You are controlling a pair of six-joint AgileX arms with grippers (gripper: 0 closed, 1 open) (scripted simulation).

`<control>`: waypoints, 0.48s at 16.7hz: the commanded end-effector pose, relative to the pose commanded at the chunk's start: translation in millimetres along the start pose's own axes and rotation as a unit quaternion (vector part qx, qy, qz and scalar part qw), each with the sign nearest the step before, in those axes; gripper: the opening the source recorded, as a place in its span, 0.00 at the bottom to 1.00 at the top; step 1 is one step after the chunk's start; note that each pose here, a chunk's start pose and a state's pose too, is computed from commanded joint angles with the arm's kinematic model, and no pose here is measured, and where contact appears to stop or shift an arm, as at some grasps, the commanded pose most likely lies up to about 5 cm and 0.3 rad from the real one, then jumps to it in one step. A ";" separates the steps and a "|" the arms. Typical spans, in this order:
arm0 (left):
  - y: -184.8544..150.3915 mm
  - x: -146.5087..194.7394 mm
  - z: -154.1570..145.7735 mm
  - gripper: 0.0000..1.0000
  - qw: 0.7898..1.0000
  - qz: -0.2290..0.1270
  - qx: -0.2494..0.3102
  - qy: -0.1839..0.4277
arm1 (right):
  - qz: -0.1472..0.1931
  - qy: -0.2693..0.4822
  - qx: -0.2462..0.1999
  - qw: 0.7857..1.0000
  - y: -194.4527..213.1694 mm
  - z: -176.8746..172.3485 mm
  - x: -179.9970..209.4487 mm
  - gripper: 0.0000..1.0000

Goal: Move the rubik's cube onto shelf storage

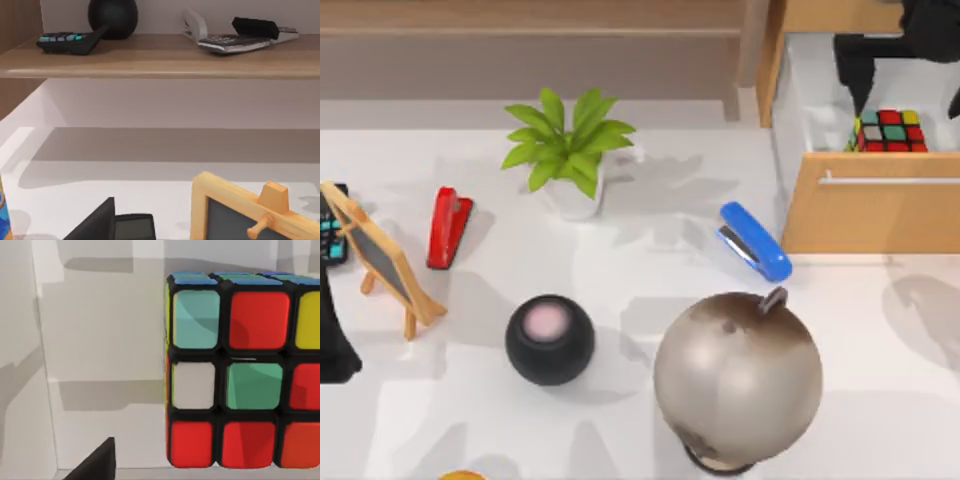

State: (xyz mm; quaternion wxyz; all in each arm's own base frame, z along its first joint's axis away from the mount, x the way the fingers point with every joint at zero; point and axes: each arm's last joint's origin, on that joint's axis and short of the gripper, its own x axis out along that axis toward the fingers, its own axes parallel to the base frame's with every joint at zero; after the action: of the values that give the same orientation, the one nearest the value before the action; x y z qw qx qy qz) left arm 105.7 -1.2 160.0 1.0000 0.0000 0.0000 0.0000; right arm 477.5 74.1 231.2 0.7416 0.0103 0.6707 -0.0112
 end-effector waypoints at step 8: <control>0.0 0.0 0.0 1.00 1.000 0.000 0.000 0.000 | -0.002 0.007 0.001 1.000 -2.1 -3.9 32.6 1.00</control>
State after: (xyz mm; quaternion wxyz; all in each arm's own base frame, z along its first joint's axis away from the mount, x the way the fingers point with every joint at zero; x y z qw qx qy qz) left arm 105.7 -1.2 160.0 1.0000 0.0000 0.0000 0.0000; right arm 476.8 72.1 198.4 0.7371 0.0098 0.6756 -0.0128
